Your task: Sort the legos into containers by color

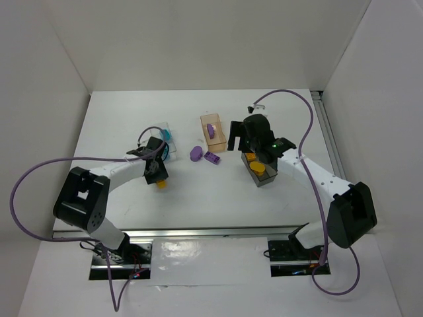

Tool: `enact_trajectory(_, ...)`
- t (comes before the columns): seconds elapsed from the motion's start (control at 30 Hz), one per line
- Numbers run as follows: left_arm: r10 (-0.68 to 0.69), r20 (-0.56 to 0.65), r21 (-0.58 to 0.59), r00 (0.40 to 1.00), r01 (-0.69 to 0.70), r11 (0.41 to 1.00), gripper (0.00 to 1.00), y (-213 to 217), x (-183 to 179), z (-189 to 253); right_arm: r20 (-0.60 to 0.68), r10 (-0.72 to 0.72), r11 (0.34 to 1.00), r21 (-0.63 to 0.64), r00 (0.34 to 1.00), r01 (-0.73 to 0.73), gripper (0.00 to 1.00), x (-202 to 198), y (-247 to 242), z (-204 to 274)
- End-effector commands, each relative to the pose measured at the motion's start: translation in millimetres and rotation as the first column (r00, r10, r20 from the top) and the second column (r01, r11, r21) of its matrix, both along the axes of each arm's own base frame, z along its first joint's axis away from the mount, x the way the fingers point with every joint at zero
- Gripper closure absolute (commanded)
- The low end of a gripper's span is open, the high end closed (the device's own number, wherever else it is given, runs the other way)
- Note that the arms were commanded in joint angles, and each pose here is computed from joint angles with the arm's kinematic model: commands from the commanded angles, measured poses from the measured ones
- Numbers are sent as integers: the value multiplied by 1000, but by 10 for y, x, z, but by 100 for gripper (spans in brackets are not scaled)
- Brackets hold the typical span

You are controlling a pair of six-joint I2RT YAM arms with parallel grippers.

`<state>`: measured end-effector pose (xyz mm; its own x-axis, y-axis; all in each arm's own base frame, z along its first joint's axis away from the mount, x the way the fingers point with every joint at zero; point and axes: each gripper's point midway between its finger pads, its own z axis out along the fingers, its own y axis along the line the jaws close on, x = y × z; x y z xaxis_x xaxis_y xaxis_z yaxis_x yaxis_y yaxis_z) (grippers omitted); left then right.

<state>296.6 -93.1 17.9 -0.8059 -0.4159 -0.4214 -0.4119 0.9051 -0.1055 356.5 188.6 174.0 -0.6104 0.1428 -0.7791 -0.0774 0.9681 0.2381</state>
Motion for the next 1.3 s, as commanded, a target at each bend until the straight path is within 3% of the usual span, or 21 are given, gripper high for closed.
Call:
enact_trajectory(0.0,-5,-17,-37,1000,5,999,55,-76,-47,-48,50,-10,1000,25,999,9,3,33,34,124)
enact_trajectory(0.1,-23,-3,-49,1000,22,999,77,-116,11,8,61,-18,1000,25,998,16,3,15,4,178)
enact_trajectory(0.2,-102,60,-81,993,107,991,85,-336,45,228,68,-58,998,-3,996,58,3,11,-101,194)
enact_trajectory(0.33,-270,167,-151,948,295,943,86,-947,73,655,110,-125,992,-12,986,127,3,-74,-301,301)
enact_trajectory(0.43,-422,246,-199,873,471,859,86,-1543,132,1010,136,-174,984,-8,975,177,3,-139,-466,316)
enact_trajectory(0.5,-487,246,-214,838,537,816,86,-1844,201,1015,173,-220,975,36,960,217,3,-210,-559,456)
enact_trajectory(0.57,-528,322,-241,786,607,757,86,-2311,396,1333,190,-309,951,74,932,300,3,-307,-755,555)
enact_trajectory(0.6,-554,285,-262,782,620,740,86,-2385,336,1180,192,-331,944,84,924,320,3,-352,-808,591)
enact_trajectory(0.67,-555,333,-323,762,645,692,86,-2715,452,1395,220,-409,912,126,886,390,3,-450,-999,776)
enact_trajectory(0.7,-576,345,-372,741,671,641,86,-2907,420,1429,223,-435,899,158,872,408,2,-489,-1038,855)
enact_trajectory(0.73,-585,308,-381,750,661,646,86,-3021,472,1211,221,-454,890,159,863,428,2,-554,-1104,868)
enact_trajectory(0.8,-599,358,-408,716,697,590,86,-3339,534,1382,256,-497,864,234,829,446,2,-664,-1212,1077)
enact_trajectory(0.93,-597,373,-445,710,702,556,85,-3763,667,1302,284,-532,841,285,798,459,2,-848,-1381,1138)
enact_trajectory(1.07,-598,396,-441,696,716,541,76,-4055,757,1215,325,-562,822,318,760,472,2,-928,-1502,1291)
enact_trajectory(1.1,-595,395,-443,700,712,544,67,-4132,768,1161,343,-569,818,333,748,469,2,-954,-1535,1407)
enact_trajectory(1.17,-589,391,-451,707,705,547,38,-4164,793,1123,357,-568,820,323,741,472,2,-974,-1570,1483)
enact_trajectory(1.27,-589,393,-451,707,706,546,22,-4166,795,1152,349,-579,813,314,737,491,2,-966,-1589,1511)
